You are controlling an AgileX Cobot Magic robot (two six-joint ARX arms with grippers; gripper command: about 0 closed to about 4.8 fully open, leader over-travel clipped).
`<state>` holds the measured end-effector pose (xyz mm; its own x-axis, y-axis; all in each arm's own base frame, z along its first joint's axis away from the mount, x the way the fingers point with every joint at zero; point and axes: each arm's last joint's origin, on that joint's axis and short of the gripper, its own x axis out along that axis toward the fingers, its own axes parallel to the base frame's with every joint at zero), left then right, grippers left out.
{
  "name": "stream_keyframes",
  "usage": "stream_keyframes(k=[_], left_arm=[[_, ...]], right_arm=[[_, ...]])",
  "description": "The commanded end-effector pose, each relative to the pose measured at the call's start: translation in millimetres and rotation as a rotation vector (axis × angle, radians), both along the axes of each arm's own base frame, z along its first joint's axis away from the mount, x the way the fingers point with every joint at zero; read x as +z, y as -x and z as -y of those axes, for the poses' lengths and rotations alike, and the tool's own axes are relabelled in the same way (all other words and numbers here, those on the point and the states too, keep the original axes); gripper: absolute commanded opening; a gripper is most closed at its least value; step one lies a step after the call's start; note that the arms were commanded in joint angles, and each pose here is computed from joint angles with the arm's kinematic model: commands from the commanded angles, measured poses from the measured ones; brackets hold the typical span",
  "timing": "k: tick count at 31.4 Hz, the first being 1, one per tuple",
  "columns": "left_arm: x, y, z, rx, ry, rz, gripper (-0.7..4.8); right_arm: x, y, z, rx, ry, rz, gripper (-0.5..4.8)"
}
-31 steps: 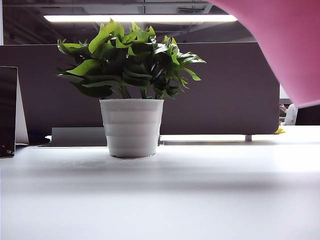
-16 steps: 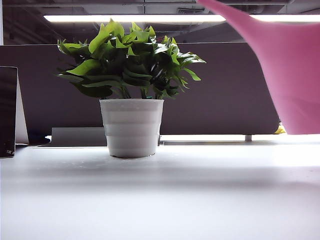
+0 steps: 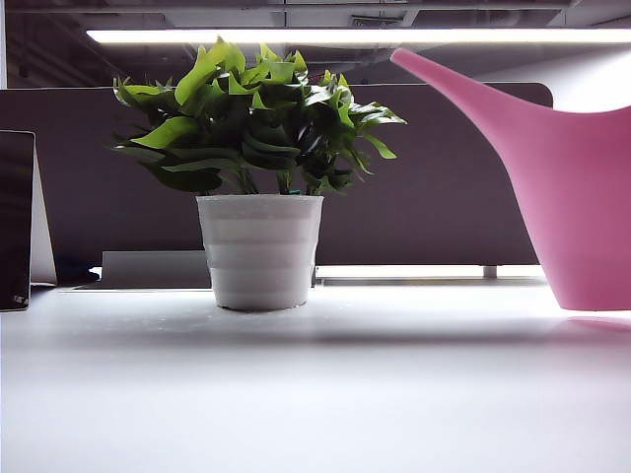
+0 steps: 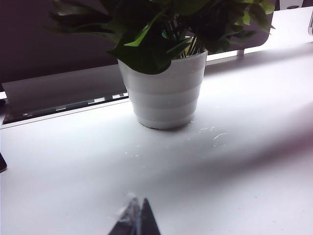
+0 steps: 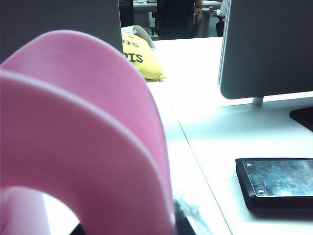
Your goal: Pick up the watering can from the table, water the potted plant, and put the can back.
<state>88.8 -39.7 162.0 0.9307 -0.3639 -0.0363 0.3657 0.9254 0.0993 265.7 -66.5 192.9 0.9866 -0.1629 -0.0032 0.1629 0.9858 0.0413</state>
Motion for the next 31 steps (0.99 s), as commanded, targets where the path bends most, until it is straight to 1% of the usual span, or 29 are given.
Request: stream_keyframes(k=[1,5,11,13,20,31], left_arm=[[1,0,0,-0.001,0.005,0.011,-0.05],[1,0,0,-0.001,0.005,0.011,-0.05],[1,0,0,-0.001,0.005,0.011,-0.05],[1,0,0,-0.001,0.005,0.012,-0.05],[1,0,0,-0.001,0.005,0.011,-0.05],[1,0,0,-0.001,0.005,0.011,-0.05]], right_arm=[[16,-1,0,0.004,0.004,0.164,-0.05],[14,-3,1,0.002,0.006,0.172,-0.05],[3,-7,2,0.003,-0.001,0.140,-0.05],[2,-8,1,0.025,0.001,0.145,-0.05],[1,-8,1,0.026,0.004,0.156,-0.05],[-6,-9,1,0.025,-0.015,0.087,0.01]])
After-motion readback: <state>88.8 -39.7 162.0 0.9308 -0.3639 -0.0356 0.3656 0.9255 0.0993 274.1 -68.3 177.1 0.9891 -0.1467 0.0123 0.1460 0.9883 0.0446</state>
